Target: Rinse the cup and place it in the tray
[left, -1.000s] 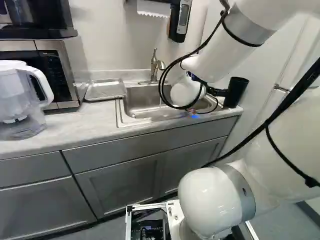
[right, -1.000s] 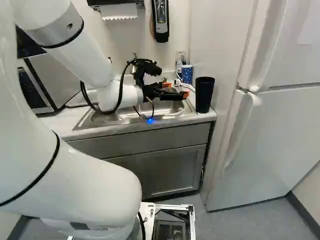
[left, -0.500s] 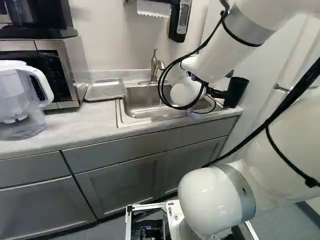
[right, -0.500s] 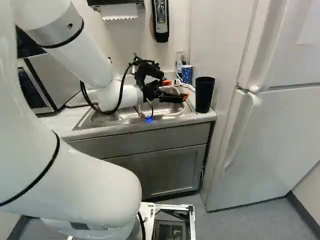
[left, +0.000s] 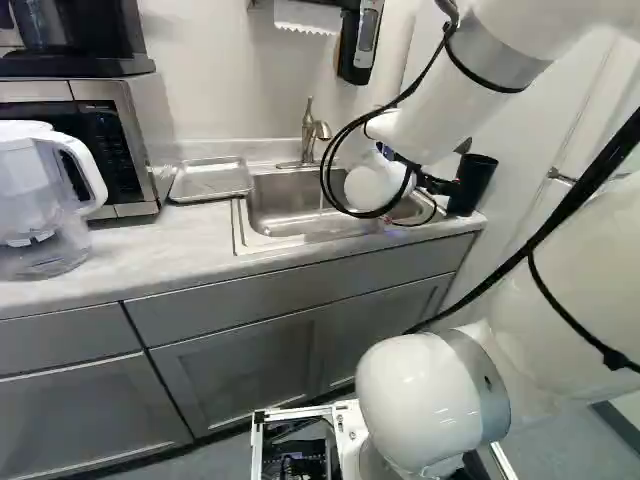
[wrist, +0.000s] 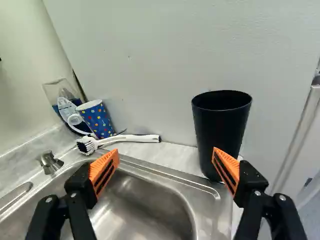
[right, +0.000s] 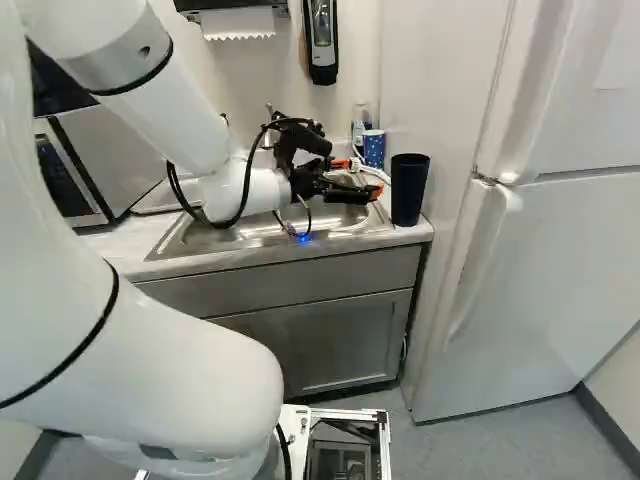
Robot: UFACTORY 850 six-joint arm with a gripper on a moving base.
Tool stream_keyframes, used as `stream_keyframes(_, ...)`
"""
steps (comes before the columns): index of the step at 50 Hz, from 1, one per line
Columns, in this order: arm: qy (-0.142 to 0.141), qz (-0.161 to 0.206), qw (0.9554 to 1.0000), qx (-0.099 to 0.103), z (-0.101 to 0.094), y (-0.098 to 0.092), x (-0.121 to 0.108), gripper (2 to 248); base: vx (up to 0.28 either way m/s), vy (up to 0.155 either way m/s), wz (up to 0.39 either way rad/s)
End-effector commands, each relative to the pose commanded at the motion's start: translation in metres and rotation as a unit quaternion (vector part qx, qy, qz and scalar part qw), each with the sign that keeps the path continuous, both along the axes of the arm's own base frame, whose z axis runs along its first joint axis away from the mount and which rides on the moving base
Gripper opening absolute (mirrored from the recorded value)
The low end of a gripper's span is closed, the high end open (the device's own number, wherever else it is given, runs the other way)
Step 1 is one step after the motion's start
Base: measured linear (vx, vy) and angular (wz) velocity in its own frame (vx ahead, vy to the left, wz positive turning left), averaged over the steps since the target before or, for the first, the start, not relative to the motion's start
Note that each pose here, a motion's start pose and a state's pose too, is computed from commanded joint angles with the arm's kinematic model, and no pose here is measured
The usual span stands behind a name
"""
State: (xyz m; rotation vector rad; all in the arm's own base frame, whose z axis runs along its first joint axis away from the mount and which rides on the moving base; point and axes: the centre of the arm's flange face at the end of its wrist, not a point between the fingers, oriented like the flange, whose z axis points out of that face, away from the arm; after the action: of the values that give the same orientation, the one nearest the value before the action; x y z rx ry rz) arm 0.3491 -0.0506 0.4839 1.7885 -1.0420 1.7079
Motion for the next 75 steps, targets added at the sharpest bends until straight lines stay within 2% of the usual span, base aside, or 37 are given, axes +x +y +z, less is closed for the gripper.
stream_keyframes(18, -0.001, -0.007, 1.0, 0.004, -0.001, -0.002, -0.007, 247, 0.0, 0.0, 0.0)
stream_keyframes(54, -0.007, -0.065, 0.9976, 0.025, -0.003, -0.008, -0.015, 247, 0.0, 0.0, 0.0)
stream_keyframes(75, -0.01, -0.099, 0.9947, 0.025, -0.003, -0.02, -0.012, 247, 0.0, 0.0, 0.0)
